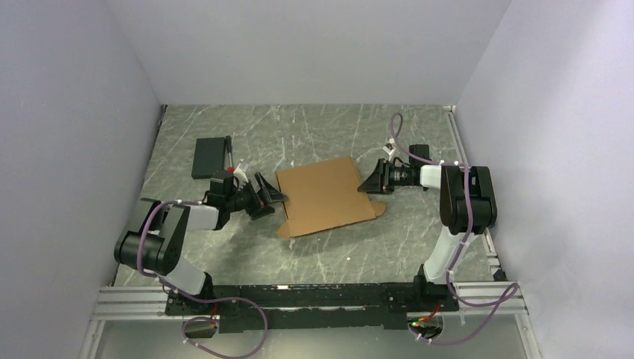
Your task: Fold the paper box
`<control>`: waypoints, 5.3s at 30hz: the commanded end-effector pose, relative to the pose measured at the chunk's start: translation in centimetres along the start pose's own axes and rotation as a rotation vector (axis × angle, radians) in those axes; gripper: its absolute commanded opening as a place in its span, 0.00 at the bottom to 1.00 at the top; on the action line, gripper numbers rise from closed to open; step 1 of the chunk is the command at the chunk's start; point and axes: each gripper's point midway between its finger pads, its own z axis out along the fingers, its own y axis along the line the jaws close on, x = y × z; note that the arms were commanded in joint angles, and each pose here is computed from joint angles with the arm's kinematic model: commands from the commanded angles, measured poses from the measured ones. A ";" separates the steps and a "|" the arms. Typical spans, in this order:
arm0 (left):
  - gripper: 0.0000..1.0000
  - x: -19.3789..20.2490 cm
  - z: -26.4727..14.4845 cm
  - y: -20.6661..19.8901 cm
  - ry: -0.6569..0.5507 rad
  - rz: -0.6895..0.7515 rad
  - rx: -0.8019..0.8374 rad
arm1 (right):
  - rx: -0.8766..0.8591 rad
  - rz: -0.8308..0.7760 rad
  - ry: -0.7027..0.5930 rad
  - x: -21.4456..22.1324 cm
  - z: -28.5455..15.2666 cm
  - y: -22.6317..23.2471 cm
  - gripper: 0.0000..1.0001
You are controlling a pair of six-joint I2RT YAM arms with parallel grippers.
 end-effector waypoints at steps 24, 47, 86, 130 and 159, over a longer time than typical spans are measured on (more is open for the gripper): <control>1.00 0.2 0.9 -1.4 0.010 -0.078 0.126 | 0.117 0.103 -0.010 -0.3 -0.6 -4.8 0.26; 0.75 0.0 2.6 -3.0 0.029 -0.204 0.161 | 0.135 0.072 -0.008 -0.9 -1.1 -4.6 0.27; 0.49 -2.1 1.4 -8.2 0.164 -0.495 0.051 | -0.022 -1.669 0.214 1.3 -1.2 16.1 1.00; 0.57 -3.0 1.7 -10.7 0.221 -0.653 0.223 | 0.568 -1.936 0.031 -1.2 3.5 12.1 0.65; 0.99 -6.5 -4.0 -10.3 0.014 -0.225 0.103 | 0.515 -1.680 -0.091 -4.8 0.0 15.3 0.53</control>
